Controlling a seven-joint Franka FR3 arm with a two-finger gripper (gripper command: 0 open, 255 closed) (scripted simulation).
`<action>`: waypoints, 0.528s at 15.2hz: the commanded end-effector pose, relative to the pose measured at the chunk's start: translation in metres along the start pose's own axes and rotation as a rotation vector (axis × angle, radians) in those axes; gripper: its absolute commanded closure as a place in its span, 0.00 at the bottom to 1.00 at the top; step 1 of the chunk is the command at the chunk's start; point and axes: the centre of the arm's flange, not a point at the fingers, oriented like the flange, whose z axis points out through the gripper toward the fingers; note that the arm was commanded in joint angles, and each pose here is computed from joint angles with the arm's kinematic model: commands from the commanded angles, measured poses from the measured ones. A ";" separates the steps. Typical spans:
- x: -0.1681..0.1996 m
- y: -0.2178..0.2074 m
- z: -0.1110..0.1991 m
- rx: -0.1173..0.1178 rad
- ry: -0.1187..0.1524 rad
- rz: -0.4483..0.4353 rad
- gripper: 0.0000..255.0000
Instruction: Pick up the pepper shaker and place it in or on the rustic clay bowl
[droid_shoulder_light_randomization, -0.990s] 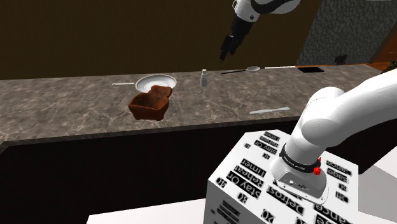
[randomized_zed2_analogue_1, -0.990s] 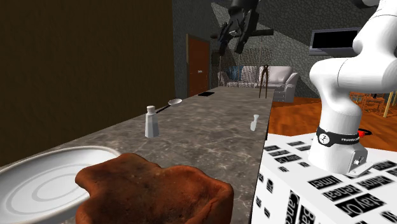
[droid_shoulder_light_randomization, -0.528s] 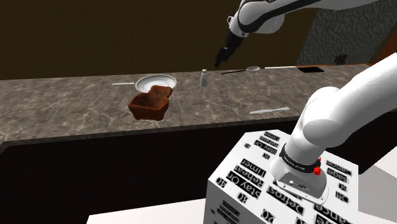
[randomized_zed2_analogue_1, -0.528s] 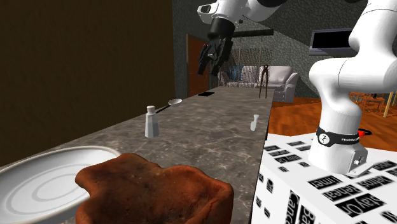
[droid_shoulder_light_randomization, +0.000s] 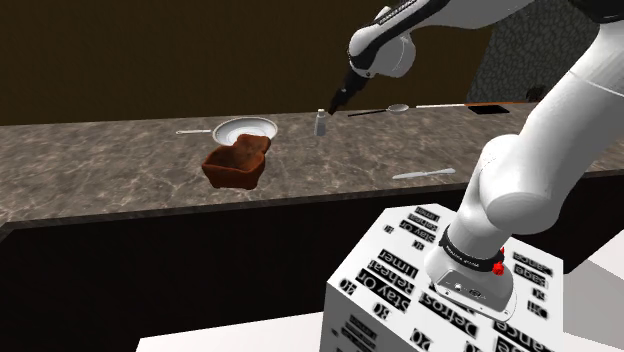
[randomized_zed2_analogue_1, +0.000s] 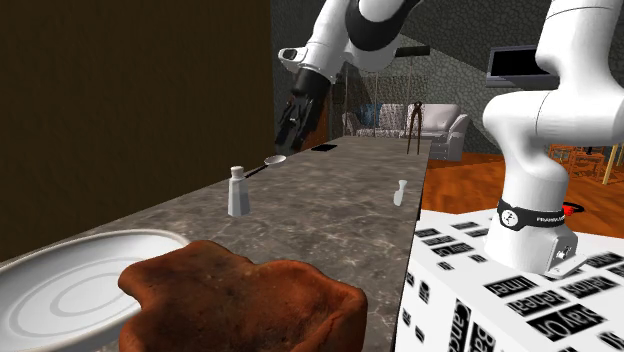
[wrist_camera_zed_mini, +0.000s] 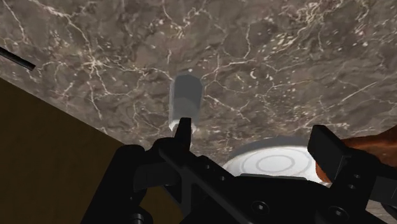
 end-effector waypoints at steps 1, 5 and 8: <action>0.004 0.016 0.022 -0.001 0.021 -0.009 0.00; 0.015 0.046 0.063 0.003 0.057 -0.022 0.00; 0.024 0.065 0.091 0.006 0.082 -0.031 0.00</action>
